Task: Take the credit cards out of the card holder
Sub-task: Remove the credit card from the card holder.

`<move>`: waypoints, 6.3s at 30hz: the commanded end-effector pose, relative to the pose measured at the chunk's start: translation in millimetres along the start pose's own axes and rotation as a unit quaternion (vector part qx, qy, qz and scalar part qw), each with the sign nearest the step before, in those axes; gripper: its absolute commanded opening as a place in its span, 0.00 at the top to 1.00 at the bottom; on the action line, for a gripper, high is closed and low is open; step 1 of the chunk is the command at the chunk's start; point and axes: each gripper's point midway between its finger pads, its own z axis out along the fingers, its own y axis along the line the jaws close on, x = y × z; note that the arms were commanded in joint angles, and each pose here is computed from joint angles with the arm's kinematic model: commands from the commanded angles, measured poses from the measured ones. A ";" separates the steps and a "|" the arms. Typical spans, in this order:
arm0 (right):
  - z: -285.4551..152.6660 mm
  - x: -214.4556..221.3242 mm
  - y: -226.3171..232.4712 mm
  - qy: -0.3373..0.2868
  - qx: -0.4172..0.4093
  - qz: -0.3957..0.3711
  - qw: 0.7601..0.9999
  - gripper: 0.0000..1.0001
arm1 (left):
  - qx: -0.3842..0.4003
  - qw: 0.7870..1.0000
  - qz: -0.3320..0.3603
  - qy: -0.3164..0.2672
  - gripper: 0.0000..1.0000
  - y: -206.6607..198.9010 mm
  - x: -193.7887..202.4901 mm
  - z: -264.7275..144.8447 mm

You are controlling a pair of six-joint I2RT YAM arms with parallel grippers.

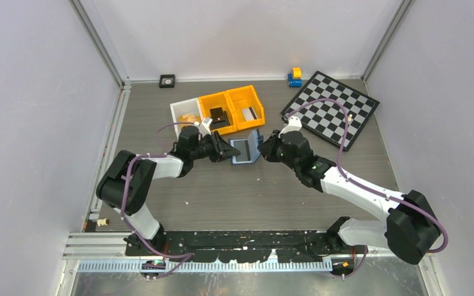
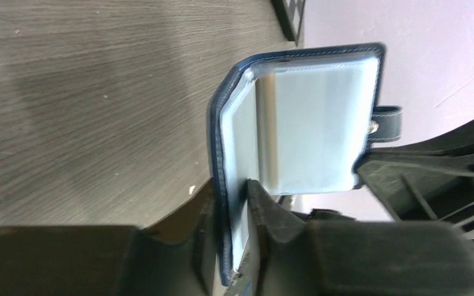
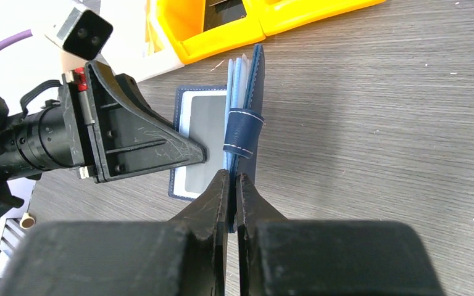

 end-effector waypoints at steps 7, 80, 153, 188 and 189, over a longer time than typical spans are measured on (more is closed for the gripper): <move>3.7 -25.1 -21.4 -0.043 0.053 0.044 0.997 0.68 | 0.040 0.997 0.046 -0.036 1.00 -28.6 -23.9 -10.1; 20.2 -7.5 43.4 0.078 -0.247 0.155 0.953 0.71 | 0.214 0.975 0.060 -0.017 1.00 -112.2 -10.9 -37.9; 18.2 -15.3 59.1 0.086 -0.333 0.215 0.914 1.00 | 0.203 0.978 0.037 -0.028 0.76 -93.5 -20.8 -37.5; 11.6 -26.1 41.1 0.043 -0.301 0.217 0.928 0.99 | 0.237 0.969 0.044 -0.055 0.99 -107.5 -27.3 -55.0; 11.8 -26.7 40.7 0.042 -0.301 0.217 0.928 0.99 | 0.238 0.969 0.044 -0.056 0.98 -107.3 -27.7 -55.1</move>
